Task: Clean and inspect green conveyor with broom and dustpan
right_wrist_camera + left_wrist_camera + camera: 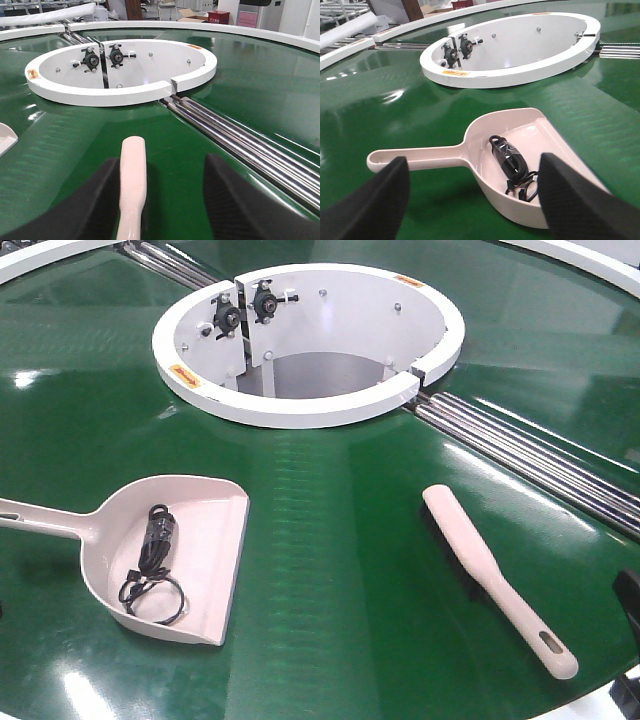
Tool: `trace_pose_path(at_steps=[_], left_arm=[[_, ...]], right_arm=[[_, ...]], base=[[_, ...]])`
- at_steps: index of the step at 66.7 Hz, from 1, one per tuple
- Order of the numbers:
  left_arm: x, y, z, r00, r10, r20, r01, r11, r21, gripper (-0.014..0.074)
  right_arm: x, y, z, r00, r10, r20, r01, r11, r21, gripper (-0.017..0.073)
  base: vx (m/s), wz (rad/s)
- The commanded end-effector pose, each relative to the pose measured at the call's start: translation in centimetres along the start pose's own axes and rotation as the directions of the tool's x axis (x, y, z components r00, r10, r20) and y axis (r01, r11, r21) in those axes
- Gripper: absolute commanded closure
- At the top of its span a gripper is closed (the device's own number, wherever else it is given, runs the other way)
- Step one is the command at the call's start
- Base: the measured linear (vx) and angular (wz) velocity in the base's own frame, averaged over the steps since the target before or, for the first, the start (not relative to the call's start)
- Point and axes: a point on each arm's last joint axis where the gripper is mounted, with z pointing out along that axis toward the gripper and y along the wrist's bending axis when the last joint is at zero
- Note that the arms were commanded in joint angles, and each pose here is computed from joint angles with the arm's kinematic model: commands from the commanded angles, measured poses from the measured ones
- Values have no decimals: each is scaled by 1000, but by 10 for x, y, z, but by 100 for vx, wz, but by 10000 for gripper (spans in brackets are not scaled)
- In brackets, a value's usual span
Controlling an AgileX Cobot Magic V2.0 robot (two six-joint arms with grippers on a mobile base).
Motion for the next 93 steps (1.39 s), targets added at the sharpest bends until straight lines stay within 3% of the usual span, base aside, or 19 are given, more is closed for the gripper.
trace_pose_path(at_steps=[1, 8, 10, 64, 66, 74, 77, 85, 93], left_arm=[[-16, 2, -1, 995, 31, 97, -29, 999, -15, 243], [-16, 2, -1, 995, 21, 98, -20, 1000, -14, 525], [-16, 2, -1, 995, 27, 98, -26, 1000, -15, 604], [-12, 2, 0, 994, 30, 101, -29, 999, -16, 601], [-10, 1, -1, 994, 20, 105, -18, 1000, -15, 601], [8, -2, -7, 979, -147, 142, 148, 989, 2, 601], [17, -3, -8, 969, -183, 165, 184, 983, 7, 601], [46, -8, -10, 938, -235, 255, 237, 971, 23, 601], [52, -9, -13, 953, -230, 198, 232, 973, 16, 601]], right_arm=[[-17, -2, -1, 994, -12, 109, 10, 1000, 22, 325], [-17, -2, -1, 994, -12, 108, 10, 1000, 22, 553], [-17, -2, -1, 994, -9, 106, 7, 1000, 22, 575], [-17, -2, -1, 994, -8, 108, 6, 1000, 22, 569], [-17, -2, -1, 994, -8, 108, 6, 1000, 22, 569], [-17, -2, -1, 994, -8, 108, 6, 1000, 22, 569], [-17, -2, -1, 994, -8, 108, 6, 1000, 22, 569], [-17, -2, -1, 994, -8, 108, 6, 1000, 22, 569], [-17, -2, -1, 994, -8, 105, 6, 1000, 22, 569]], base=[[0, 0], [0, 0], [0, 0], [0, 0], [0, 0], [0, 0], [0, 0], [0, 0], [0, 0]])
